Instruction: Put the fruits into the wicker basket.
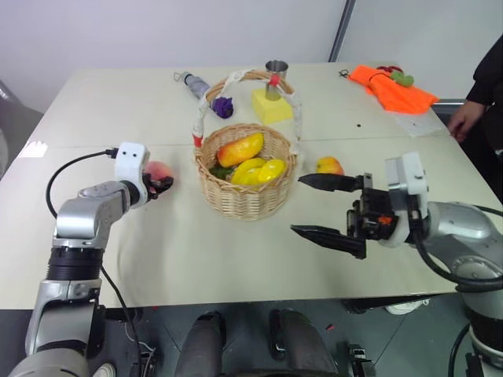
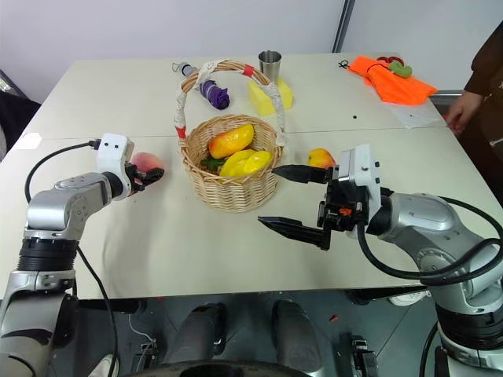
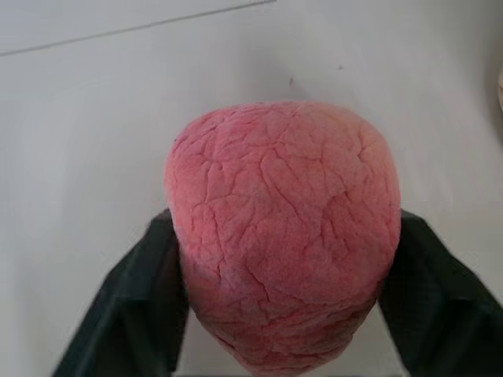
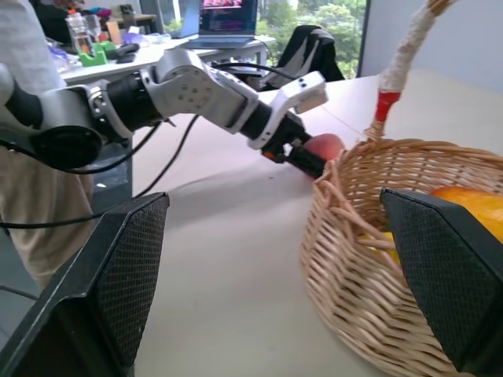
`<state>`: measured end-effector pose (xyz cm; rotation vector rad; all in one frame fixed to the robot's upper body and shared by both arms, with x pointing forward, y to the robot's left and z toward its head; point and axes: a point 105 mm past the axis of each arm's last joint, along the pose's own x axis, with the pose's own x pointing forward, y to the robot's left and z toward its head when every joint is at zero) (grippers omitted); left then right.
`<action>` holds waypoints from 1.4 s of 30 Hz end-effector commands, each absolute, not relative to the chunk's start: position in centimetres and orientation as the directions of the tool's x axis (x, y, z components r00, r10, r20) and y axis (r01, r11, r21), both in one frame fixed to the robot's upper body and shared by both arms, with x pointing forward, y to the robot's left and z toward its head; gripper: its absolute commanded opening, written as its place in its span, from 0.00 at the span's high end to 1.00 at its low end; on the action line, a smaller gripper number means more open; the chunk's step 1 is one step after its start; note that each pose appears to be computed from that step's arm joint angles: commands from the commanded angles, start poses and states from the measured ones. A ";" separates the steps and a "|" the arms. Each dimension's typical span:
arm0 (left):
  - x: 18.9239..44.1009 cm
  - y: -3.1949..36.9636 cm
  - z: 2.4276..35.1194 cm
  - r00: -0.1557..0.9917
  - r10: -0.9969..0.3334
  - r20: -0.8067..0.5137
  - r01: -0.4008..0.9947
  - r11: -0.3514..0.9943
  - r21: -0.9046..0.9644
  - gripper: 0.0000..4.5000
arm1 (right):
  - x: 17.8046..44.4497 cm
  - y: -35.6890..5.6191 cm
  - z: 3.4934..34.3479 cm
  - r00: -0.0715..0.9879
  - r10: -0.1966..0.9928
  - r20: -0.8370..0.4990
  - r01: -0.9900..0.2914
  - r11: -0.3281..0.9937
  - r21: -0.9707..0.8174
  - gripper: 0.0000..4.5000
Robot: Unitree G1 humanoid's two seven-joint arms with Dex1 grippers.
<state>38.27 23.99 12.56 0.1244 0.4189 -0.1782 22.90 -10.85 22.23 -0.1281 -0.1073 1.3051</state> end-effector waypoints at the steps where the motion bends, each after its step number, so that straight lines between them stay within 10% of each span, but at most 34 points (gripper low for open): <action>1: 38.4 25.2 15.5 0.945 -0.118 -0.307 0.166 0.977 0.136 0.43 | 22.2 -10.7 22.7 0.241 0.970 0.021 -0.950 0.240 -0.202 0.00; 7: 33.1 23.4 20.4 0.900 -0.414 -0.137 0.431 0.893 0.130 0.43 | 22.8 -11.7 22.7 0.273 0.962 0.014 -0.939 0.270 -0.212 0.00; 11: 28.9 15.7 22.4 0.676 -0.731 -0.090 0.736 0.666 0.121 0.43 | 23.8 -12.3 22.7 0.291 0.957 0.009 -0.932 0.286 -0.221 0.00; 20: 33.7 8.3 23.1 0.709 -0.702 -0.064 0.704 0.700 0.122 0.43 | 27.1 -13.8 21.2 0.450 0.892 -0.046 -0.875 0.430 -0.224 0.00; 25: 34.3 8.3 22.7 0.724 -0.686 -0.076 0.687 0.705 0.179 0.01 | 30.8 -15.6 20.1 0.657 0.750 -0.076 -0.735 0.615 -0.285 0.00; 42: 26.6 10.7 22.8 0.427 -0.904 -0.023 0.898 0.422 0.123 0.01 | 40.1 -20.0 14.6 0.824 0.497 -0.272 -0.562 0.778 -0.280 0.00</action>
